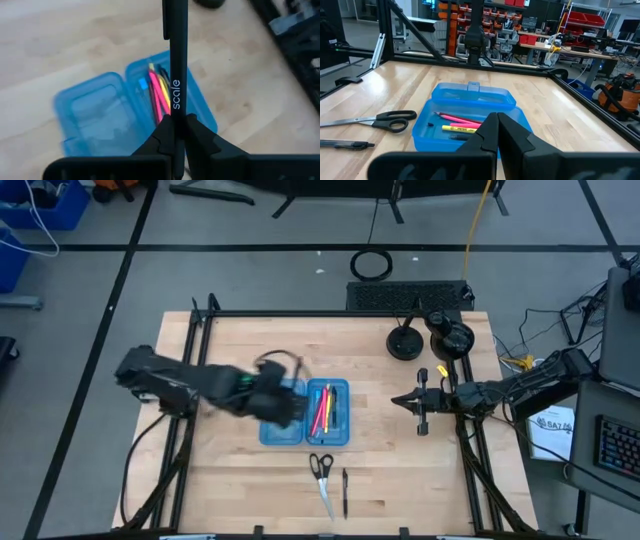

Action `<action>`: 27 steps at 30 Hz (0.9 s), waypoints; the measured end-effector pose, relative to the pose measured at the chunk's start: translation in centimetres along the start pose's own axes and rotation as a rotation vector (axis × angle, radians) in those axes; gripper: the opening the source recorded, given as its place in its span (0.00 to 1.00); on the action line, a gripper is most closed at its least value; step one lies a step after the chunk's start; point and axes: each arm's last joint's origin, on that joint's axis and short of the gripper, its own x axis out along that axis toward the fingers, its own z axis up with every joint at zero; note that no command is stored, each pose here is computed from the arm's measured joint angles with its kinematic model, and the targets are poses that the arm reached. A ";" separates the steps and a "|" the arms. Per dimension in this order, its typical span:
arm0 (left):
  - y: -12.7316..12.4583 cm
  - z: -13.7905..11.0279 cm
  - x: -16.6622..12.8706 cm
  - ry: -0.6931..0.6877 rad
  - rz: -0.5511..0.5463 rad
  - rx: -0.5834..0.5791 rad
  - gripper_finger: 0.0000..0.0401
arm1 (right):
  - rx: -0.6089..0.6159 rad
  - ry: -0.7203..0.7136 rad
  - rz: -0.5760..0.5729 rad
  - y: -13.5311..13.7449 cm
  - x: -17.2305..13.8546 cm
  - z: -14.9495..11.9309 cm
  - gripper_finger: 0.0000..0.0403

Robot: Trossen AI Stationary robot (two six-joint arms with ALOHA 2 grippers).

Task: Pick & place school supplies into a supply box
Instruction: Put the left black pen into the blue pencil box

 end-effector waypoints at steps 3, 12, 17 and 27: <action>-1.6 0.6 4.5 0.037 0.023 0.005 0.06 | -0.004 0.001 0.000 0.0 0.0 0.0 0.00; -5.2 -1.2 16.0 0.258 -0.062 0.042 0.06 | -0.011 0.039 0.004 0.0 0.0 -0.4 0.00; -5.2 -2.1 17.9 0.302 -0.034 0.021 0.06 | -0.009 0.037 0.003 0.0 0.0 -0.4 0.00; -4.0 -2.5 19.2 0.259 0.041 -0.140 0.06 | -0.004 0.003 -0.030 -0.1 0.0 0.0 0.00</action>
